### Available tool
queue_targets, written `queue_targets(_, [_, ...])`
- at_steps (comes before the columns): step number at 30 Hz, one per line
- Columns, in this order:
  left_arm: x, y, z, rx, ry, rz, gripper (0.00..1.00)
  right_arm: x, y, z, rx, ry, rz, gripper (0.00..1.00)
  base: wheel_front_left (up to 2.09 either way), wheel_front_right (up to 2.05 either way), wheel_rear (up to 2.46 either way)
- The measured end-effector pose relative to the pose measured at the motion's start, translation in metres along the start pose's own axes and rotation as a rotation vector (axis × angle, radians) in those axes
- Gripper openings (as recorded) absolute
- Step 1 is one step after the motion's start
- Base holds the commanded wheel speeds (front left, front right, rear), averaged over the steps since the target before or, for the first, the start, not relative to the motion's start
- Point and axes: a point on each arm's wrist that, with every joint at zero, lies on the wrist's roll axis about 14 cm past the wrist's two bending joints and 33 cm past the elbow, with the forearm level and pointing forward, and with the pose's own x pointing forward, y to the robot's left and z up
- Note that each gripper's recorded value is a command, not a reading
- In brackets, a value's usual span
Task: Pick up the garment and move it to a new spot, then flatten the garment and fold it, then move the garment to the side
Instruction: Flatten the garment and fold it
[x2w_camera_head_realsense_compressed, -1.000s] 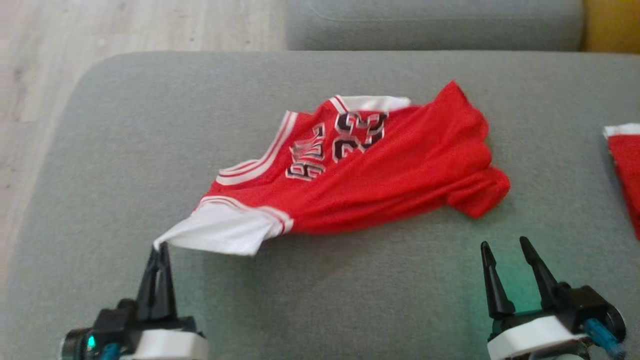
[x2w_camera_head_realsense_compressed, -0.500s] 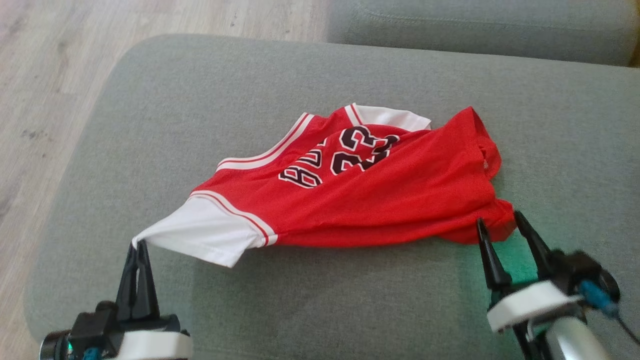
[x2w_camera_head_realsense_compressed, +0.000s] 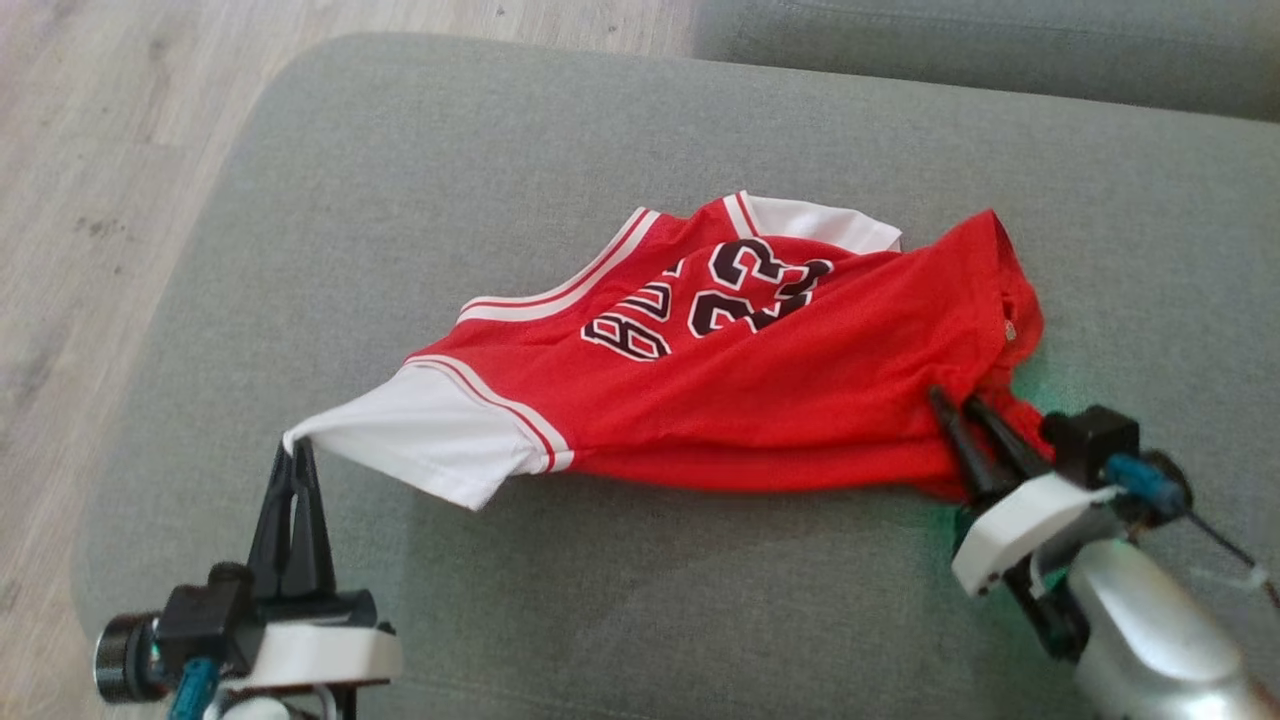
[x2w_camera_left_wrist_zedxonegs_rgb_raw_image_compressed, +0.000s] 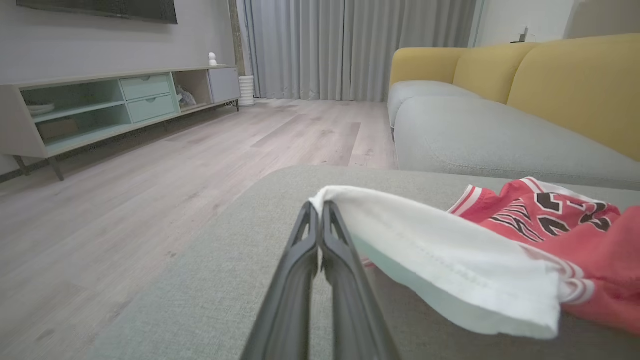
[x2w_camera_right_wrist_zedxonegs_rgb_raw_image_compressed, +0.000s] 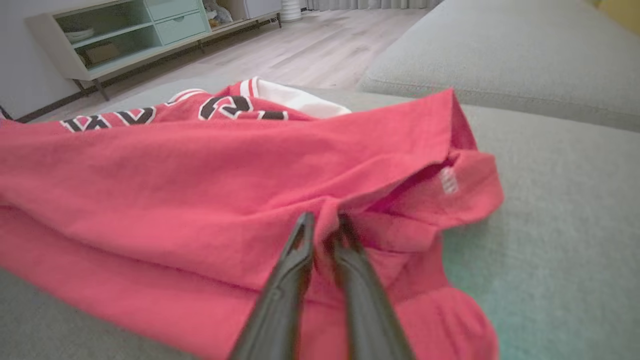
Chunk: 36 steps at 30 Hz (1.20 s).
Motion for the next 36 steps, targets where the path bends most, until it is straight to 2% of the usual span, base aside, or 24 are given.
queue_targets(2, [0.003, -0.001, 0.01, 0.003, -0.032, -0.007, 0.0, 0.002, -0.006, 0.016, -0.032, -0.033, -0.002, 0.0, 0.0, 0.0, 0.0])
queue_targets(6, [0.003, -0.002, 0.035, 0.022, -0.114, -0.034, 0.0, -0.004, -0.02, 0.072, -0.049, -0.191, -0.039, 0.0, 0.0, 0.0, 0.0])
queue_targets(10, [0.001, -0.005, 0.082, 0.045, -0.261, -0.081, 0.0, -0.027, -0.034, 0.122, -0.074, -0.339, -0.088, 0.0, 0.0, 0.0, 0.0])
queue_targets(12, [0.0, -0.007, 0.096, 0.046, -0.304, -0.098, 0.0, -0.035, -0.038, 0.132, -0.081, -0.369, -0.101, 0.0, 0.0, 0.0, 0.0])
queue_targets(19, [-0.019, -0.023, 0.181, 0.047, -0.539, -0.198, 0.0, -0.113, -0.06, 0.202, -0.149, -0.616, -0.198, 0.0, 0.0, 0.0, 0.0])
queue_targets(22, [-0.032, -0.037, 0.208, 0.008, -0.602, -0.25, 0.0, -0.149, -0.064, 0.217, -0.169, -0.667, -0.244, 0.0, 0.0, 0.0, 0.0])
queue_targets(25, [-0.038, -0.046, 0.218, -0.02, -0.603, -0.286, 0.0, -0.164, -0.058, 0.204, -0.16, -0.594, -0.251, 0.0, 0.0, 0.0, 0.0])
queue_targets(28, [-0.031, -0.051, 0.206, -0.029, -0.521, -0.307, 0.0, -0.154, -0.046, 0.164, -0.079, -0.437, -0.22, 0.0, 0.0, 0.0, 0.0])
queue_targets(36, [0.002, -0.062, 0.093, -0.079, -0.125, -0.331, 0.0, -0.106, -0.03, 0.028, 0.171, -0.016, -0.158, 0.0, 0.0, 0.0, 0.0])
